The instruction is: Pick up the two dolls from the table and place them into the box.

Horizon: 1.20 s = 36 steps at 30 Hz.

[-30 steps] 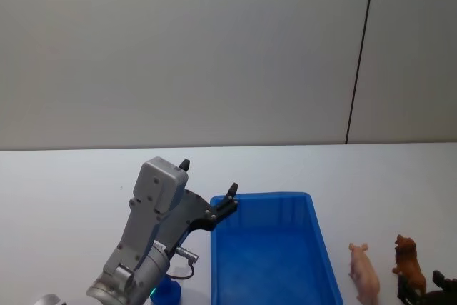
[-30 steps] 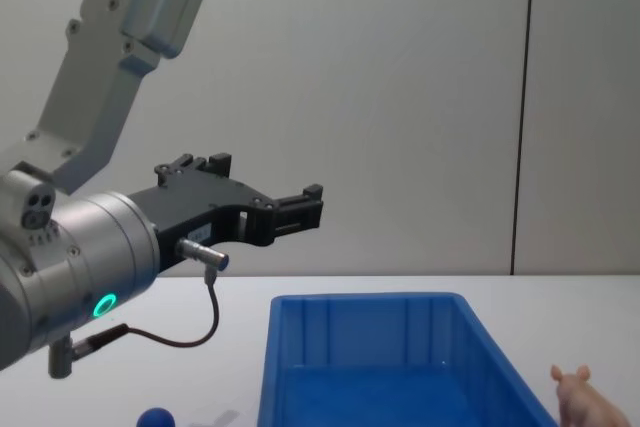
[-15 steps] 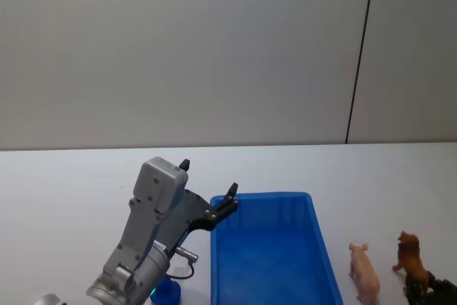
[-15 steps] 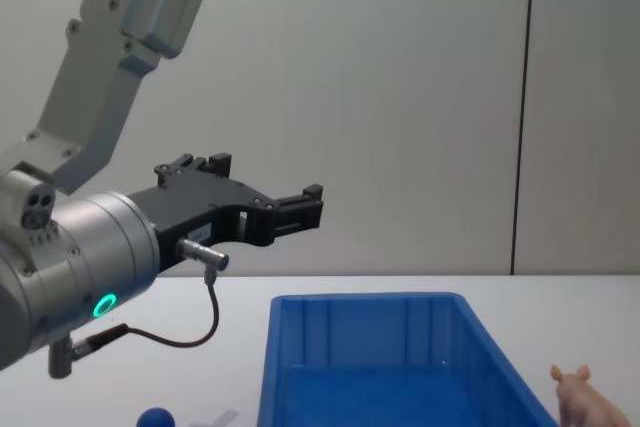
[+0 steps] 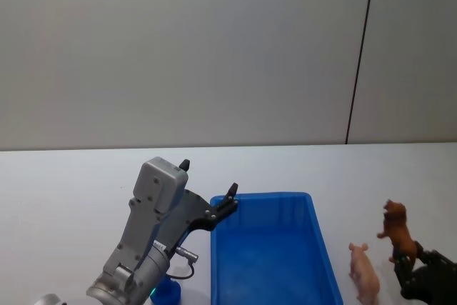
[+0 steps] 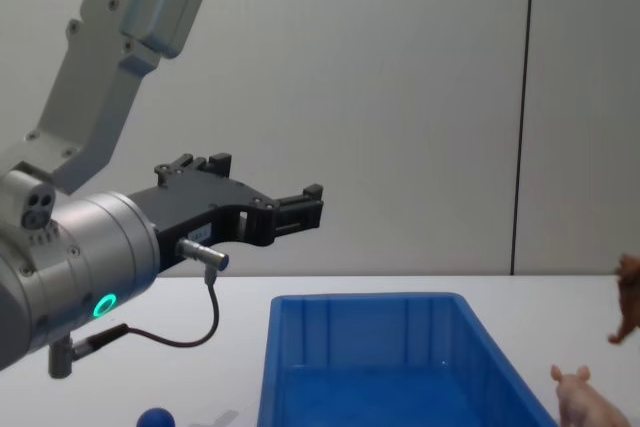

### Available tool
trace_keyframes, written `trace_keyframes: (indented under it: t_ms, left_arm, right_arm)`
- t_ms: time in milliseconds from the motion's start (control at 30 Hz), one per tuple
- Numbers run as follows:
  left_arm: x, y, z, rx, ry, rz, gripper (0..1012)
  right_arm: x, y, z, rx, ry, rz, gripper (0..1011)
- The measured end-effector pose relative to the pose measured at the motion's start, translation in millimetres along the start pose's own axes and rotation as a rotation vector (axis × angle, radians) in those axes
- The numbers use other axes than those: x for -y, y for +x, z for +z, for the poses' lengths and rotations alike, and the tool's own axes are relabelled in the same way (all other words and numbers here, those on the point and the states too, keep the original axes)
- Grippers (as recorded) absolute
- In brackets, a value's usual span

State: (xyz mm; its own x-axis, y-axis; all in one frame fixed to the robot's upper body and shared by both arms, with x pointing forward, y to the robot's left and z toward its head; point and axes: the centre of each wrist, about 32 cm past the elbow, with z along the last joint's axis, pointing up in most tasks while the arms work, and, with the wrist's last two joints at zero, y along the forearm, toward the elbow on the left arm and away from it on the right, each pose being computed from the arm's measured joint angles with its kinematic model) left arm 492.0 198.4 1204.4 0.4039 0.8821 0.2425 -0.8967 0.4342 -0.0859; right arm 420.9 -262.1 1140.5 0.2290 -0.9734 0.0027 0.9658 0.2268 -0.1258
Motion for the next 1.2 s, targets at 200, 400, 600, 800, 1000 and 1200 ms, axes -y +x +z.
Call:
trace_keyframes:
  t_ms: [200, 400, 600, 800, 1000, 1200]
  left_arm:
    - [0.0, 0.0, 0.0, 0.0, 0.0, 0.0, 1001]
    - [0.0, 0.0, 0.0, 0.0, 0.0, 0.0, 1001]
    - [0.0, 0.0, 0.0, 0.0, 0.0, 0.0, 1001]
    - [0.0, 0.0, 0.0, 0.0, 0.0, 0.0, 1001]
    - [0.0, 0.0, 0.0, 0.0, 0.0, 0.0, 1001]
    - [0.0, 0.0, 0.0, 0.0, 0.0, 0.0, 1001]
  right_arm:
    - [-3.0, -3.8, 10.8, 0.011, 0.07, 0.081, 280]
    - [-8.0, -7.7, 17.7, 0.012, 0.108, 0.151, 280]
    - [-17.0, -14.2, 24.6, 0.008, 0.143, 0.242, 280]
    - [-29.5, -22.0, 27.8, -0.006, 0.16, 0.333, 280]
    - [-43.9, -32.0, 28.9, -0.025, 0.166, 0.409, 368]
    - [-52.4, -38.2, 28.5, -0.04, 0.162, 0.442, 547]
